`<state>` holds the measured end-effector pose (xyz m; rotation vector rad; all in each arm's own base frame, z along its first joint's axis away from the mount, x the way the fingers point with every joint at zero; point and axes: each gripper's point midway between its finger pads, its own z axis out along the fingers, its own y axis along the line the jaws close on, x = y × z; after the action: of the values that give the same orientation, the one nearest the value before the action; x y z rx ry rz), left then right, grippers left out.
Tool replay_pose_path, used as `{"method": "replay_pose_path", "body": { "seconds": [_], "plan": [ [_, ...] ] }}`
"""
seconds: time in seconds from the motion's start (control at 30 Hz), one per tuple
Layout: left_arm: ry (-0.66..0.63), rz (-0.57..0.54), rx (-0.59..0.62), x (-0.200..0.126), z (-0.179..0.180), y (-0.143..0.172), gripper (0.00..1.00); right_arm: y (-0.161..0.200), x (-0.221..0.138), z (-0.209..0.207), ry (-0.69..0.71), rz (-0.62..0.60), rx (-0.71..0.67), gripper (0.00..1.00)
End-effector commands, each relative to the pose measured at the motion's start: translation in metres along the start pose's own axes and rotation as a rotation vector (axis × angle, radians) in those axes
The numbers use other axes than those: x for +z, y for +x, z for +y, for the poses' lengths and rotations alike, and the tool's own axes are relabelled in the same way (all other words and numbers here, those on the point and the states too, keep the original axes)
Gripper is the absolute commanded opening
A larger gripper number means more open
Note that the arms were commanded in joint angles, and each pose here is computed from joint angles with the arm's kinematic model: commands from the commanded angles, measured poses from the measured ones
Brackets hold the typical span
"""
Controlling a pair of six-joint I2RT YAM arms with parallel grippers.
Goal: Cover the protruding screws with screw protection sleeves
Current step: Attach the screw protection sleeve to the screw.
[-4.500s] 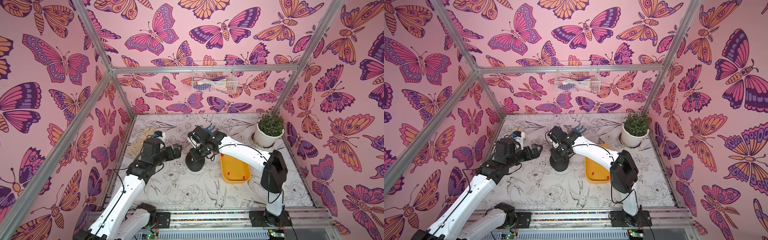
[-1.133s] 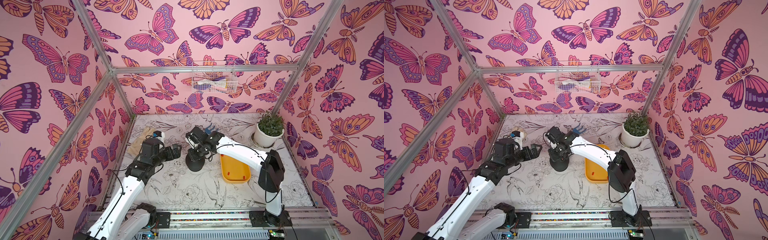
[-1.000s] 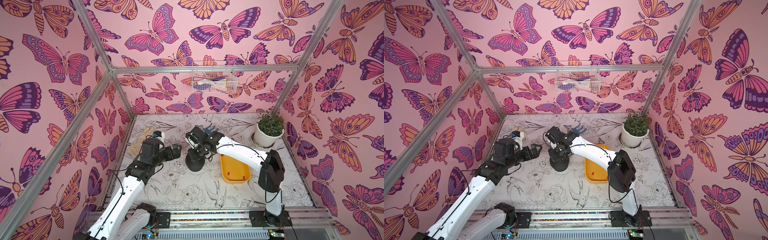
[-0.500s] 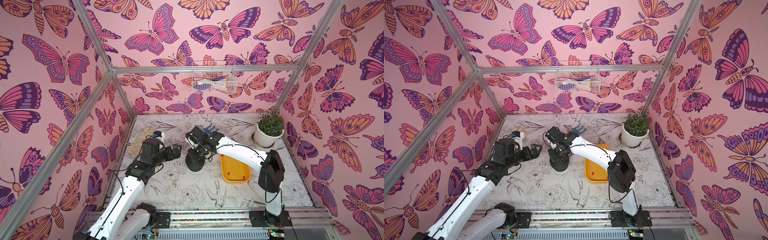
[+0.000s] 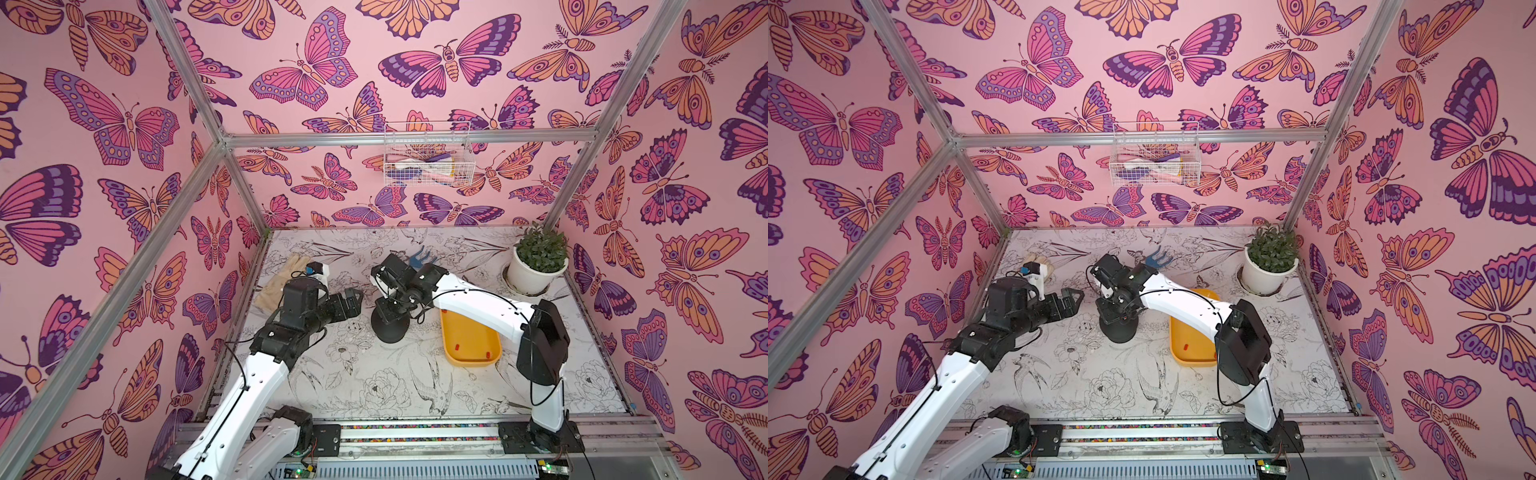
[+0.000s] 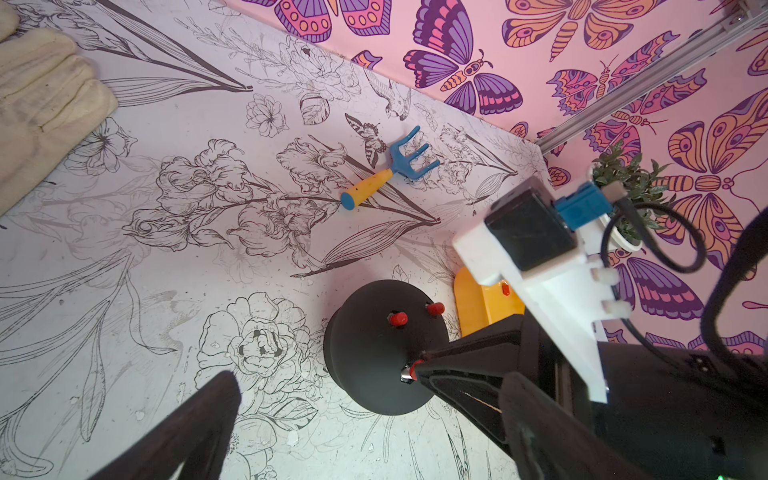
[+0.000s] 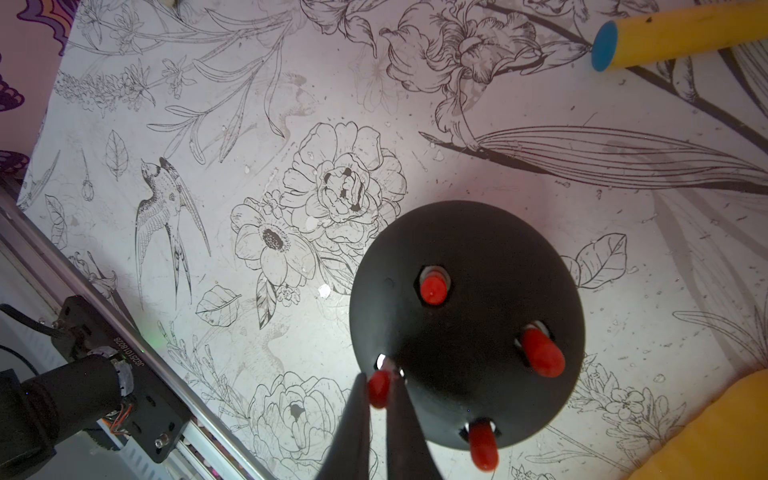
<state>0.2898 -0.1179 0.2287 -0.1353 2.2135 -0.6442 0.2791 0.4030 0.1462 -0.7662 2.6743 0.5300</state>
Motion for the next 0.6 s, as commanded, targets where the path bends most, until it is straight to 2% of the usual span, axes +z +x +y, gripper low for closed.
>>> {"method": "replay_pose_path", "body": {
  "seconds": [0.0, 0.57],
  "plan": [
    [-0.012, -0.008, 0.001, -0.0004, 0.0049, 0.0021, 1.00, 0.0150, 0.0031, 0.0035, 0.002, 0.043, 0.001, 0.11],
    [-0.014, -0.010, 0.001, -0.0014, 0.0050, 0.0015, 1.00, 0.0133, 0.0005, 0.0029, 0.007, 0.032, 0.001, 0.13]
  ]
}}
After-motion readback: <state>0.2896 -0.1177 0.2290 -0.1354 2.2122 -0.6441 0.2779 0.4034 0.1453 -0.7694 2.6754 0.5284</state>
